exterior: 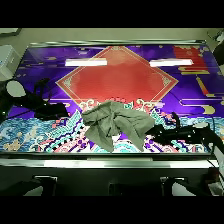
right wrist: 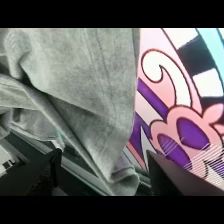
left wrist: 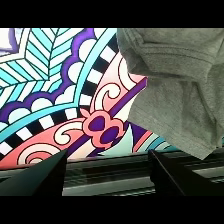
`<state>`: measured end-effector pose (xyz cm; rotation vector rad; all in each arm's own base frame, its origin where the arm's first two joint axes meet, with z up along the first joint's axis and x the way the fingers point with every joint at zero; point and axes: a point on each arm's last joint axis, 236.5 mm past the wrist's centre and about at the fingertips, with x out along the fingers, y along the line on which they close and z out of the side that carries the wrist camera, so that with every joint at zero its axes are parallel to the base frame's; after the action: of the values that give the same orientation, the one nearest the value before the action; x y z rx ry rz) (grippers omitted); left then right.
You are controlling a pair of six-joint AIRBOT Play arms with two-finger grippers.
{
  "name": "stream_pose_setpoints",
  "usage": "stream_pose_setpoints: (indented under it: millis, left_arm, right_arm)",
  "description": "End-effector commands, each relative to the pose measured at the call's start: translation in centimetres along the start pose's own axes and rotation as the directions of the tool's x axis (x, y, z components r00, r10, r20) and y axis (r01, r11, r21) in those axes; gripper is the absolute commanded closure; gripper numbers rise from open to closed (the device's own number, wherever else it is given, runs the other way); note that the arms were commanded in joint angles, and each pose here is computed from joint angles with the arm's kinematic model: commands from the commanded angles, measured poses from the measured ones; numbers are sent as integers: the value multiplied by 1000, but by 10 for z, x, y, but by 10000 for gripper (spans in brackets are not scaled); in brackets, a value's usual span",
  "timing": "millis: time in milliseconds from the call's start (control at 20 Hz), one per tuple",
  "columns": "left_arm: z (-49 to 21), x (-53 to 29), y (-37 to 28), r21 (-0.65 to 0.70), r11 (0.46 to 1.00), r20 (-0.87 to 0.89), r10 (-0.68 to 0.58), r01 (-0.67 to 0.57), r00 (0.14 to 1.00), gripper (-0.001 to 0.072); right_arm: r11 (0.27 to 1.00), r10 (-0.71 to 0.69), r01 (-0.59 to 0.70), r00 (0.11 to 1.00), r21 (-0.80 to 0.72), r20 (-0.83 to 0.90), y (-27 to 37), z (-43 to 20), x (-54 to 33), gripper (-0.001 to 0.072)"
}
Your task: Fold the clothes and pants, and hang the long-sleeved shirts on hangers.
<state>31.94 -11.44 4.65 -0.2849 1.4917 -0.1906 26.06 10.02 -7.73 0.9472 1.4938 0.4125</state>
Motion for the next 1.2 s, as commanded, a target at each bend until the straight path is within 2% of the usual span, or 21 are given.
stream_pose_setpoints:
  millis: [0, 200, 350, 450, 550, 800, 850, 1000, 1100, 1150]
  left_arm:
    - [2, 1, -3, 2, 1000, 8, -17, 17, 1000, 122]
    - [2, 1, -3, 2, 1000, 7, -17, 17, 1000, 122]
    - [2, 1, -3, 2, 1000, 8, -17, 17, 1000, 122]
    - [2, 1, -3, 2, 1000, 8, -17, 17, 1000, 122]
    - [2, 1, -3, 2, 1000, 8, -17, 17, 1000, 122]
    - [3, 4, -2, 0, 1000, 1, -15, 15, 1000, 122]
    - [5, 5, -2, -1, 1000, 8, -15, 15, 1000, 122]
    - [12, 15, 9, -20, 1000, 34, -16, 17, 999, 122]
    - [4, 32, 30, -19, 1000, 5, -17, 17, 1000, 122]
    - [-4, 44, 37, -14, 998, -17, -55, 55, 998, 122]
  right_arm:
    - [998, -68, 69, 997, -4, 18, -3, 2, 20, 97]
    - [992, -123, 123, 992, 24, 19, -14, 1, 23, 98]
    - [994, -87, 83, 995, 72, 56, -11, 6, 28, 137]
    - [992, -85, 79, 995, 99, 57, -15, 1, 32, 190]
    - [990, -85, 78, 995, 114, 57, -19, -2, 34, 335]
    - [990, -56, 38, 989, 137, 135, -14, 15, 35, 455]
    - [990, -54, 34, 988, 135, 144, -13, 17, 34, 537]
    - [993, -40, 23, 989, 117, 143, -10, 17, 34, 657]
    - [993, -37, 21, 990, 114, 136, -9, 15, 35, 679]
    - [994, -35, 21, 990, 108, 134, -9, 14, 35, 680]
